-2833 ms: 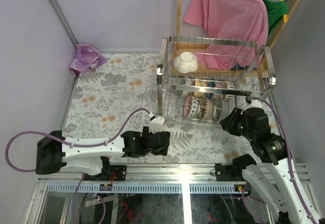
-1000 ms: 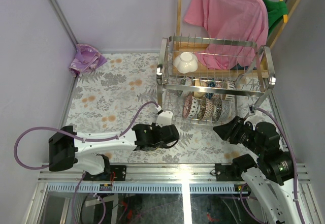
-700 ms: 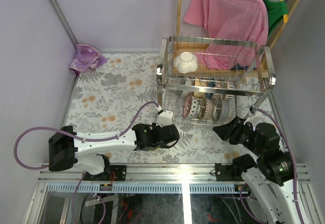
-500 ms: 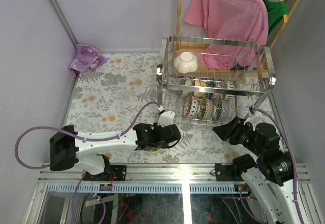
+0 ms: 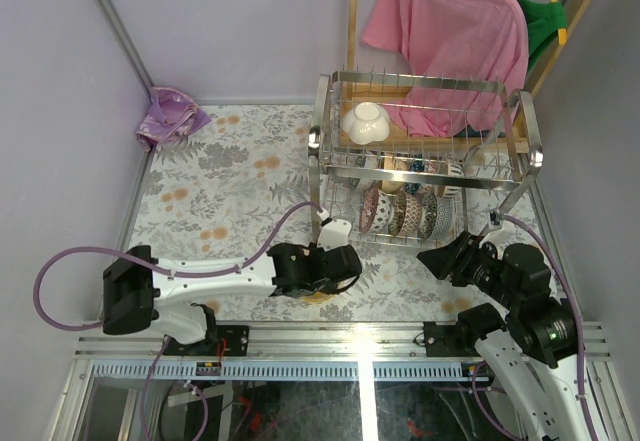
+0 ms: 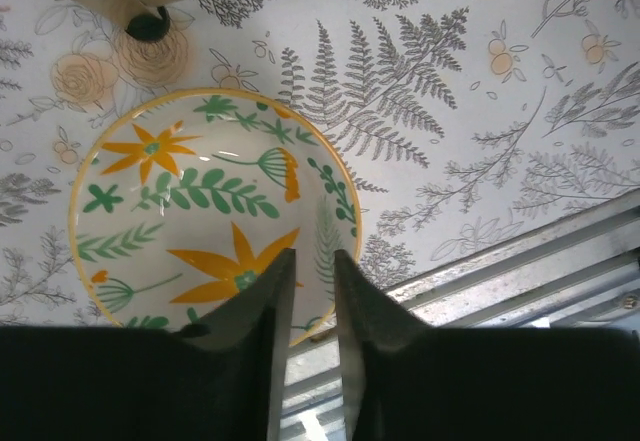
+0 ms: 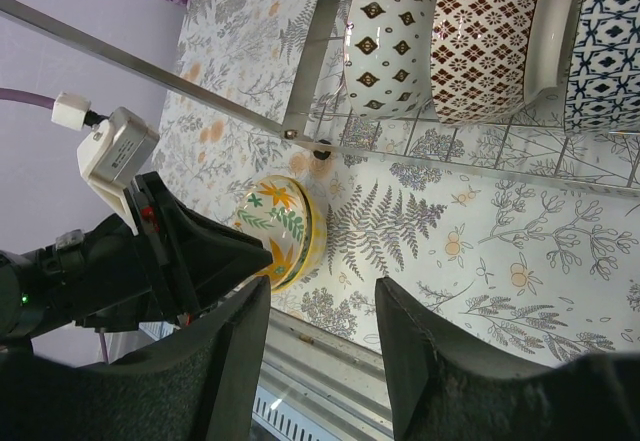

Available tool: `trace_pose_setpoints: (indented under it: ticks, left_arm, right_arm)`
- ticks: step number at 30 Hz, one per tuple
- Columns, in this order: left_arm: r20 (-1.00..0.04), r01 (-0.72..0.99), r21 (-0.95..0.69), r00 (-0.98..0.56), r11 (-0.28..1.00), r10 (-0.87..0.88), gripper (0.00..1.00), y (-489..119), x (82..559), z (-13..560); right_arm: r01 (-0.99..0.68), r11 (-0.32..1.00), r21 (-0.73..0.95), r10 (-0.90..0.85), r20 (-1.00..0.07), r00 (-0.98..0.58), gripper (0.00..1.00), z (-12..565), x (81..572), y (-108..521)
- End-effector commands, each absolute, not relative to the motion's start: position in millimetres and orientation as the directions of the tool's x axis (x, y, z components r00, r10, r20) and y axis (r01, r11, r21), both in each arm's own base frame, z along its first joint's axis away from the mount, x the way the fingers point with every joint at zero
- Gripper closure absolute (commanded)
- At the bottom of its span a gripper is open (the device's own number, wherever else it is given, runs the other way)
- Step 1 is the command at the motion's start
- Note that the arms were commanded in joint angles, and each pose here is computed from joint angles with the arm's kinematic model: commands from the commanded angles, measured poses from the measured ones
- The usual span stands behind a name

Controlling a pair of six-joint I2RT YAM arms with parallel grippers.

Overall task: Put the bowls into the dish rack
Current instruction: Pick up the bowl from the center of the board.

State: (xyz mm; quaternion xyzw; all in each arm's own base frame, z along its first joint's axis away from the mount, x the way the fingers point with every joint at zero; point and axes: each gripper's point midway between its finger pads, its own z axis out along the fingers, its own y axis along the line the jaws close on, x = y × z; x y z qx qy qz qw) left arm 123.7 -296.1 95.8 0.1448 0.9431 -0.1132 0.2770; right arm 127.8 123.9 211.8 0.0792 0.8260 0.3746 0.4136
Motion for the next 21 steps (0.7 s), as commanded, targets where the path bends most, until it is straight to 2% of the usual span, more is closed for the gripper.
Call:
trace_pose_setpoints:
  ticks: [1, 3, 7, 14, 19, 21]
  left_arm:
    - [-0.552, 0.365, -0.165, -0.804, 0.916, 0.221, 0.68, -312, 120, 102]
    - [-0.539, 0.375, -0.159, -0.808, 0.913, 0.238, 0.58, -314, 116, 97]
    - [-0.525, 0.384, -0.135, -0.809, 0.914, 0.262, 0.56, -318, 113, 88]
    - [-0.526, 0.377, -0.107, -0.807, 0.92, 0.269, 0.77, -317, 115, 83]
    - [-0.533, 0.375, -0.11, -0.804, 0.92, 0.264, 0.87, -317, 117, 87]
    - [-0.533, 0.375, -0.111, -0.804, 0.92, 0.263, 0.95, -317, 117, 88]
  right_arm:
    - [-0.205, 0.677, 0.707, 0.408, -0.593, -0.695, 0.46, 210, 114, 132]
    - [-0.206, 0.677, 0.706, 0.406, -0.593, -0.696, 0.46, 210, 113, 132]
    - [-0.208, 0.674, 0.708, 0.404, -0.59, -0.699, 0.46, 208, 114, 133]
    - [-0.21, 0.675, 0.708, 0.401, -0.59, -0.701, 0.46, 208, 112, 133]
    - [-0.207, 0.674, 0.709, 0.402, -0.587, -0.703, 0.46, 206, 112, 133]
    - [-0.209, 0.673, 0.709, 0.401, -0.588, -0.703, 0.46, 206, 112, 133]
